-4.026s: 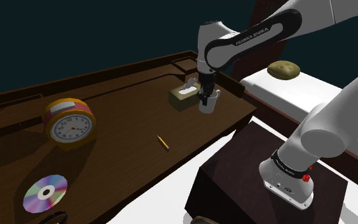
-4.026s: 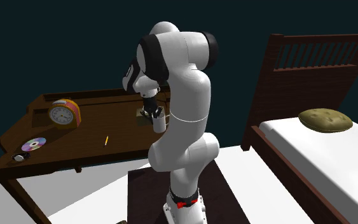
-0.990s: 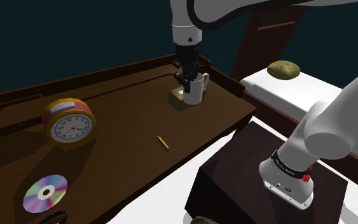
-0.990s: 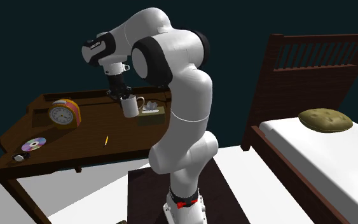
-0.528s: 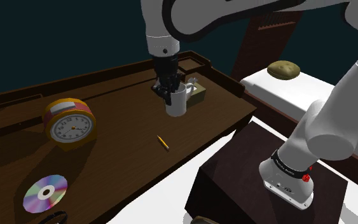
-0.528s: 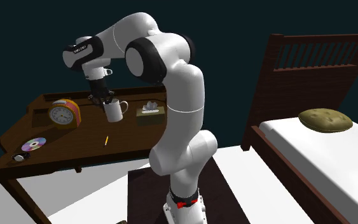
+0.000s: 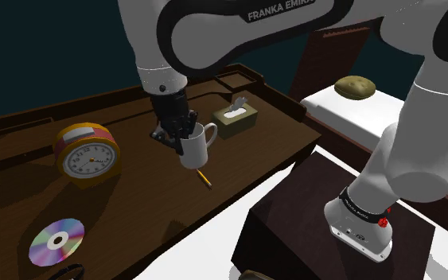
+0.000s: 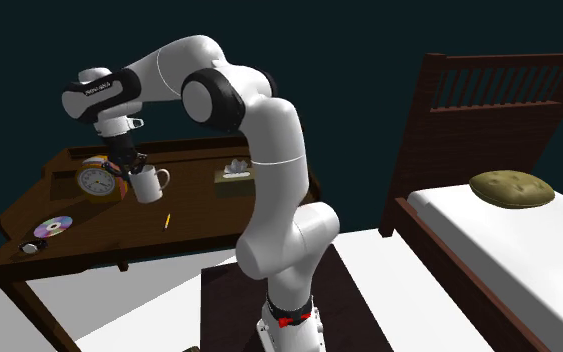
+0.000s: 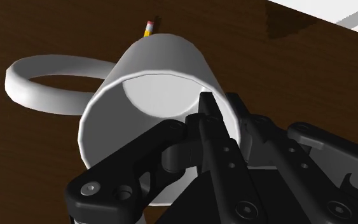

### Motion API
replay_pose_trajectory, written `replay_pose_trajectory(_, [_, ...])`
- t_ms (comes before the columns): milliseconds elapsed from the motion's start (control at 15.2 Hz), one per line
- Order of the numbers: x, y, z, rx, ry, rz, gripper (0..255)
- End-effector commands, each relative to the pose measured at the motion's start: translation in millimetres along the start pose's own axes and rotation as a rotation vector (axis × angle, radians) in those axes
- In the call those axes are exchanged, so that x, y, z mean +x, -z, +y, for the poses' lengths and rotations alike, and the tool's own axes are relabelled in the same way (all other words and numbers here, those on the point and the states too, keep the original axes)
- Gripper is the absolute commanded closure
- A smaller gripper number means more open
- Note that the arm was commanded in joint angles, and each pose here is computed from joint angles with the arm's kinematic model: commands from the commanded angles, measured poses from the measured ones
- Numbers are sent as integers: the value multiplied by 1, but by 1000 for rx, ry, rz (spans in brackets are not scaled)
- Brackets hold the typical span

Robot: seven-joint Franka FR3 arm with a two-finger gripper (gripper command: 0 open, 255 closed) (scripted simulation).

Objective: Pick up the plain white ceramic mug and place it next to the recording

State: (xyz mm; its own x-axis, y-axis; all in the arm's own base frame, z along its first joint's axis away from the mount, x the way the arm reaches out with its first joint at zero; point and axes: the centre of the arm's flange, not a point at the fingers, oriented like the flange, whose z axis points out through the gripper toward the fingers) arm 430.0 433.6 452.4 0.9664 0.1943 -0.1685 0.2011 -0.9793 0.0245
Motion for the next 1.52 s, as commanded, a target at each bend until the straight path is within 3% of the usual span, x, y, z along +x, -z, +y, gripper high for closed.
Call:
replay_pose_trajectory(0, [6, -3, -25, 0, -2, 0, 255])
replay_pose_trajectory(726, [36, -24, -175, 0, -2, 0, 255])
replay_pose_trajectory(1452, [46, -82, -177, 0, -2, 0, 255])
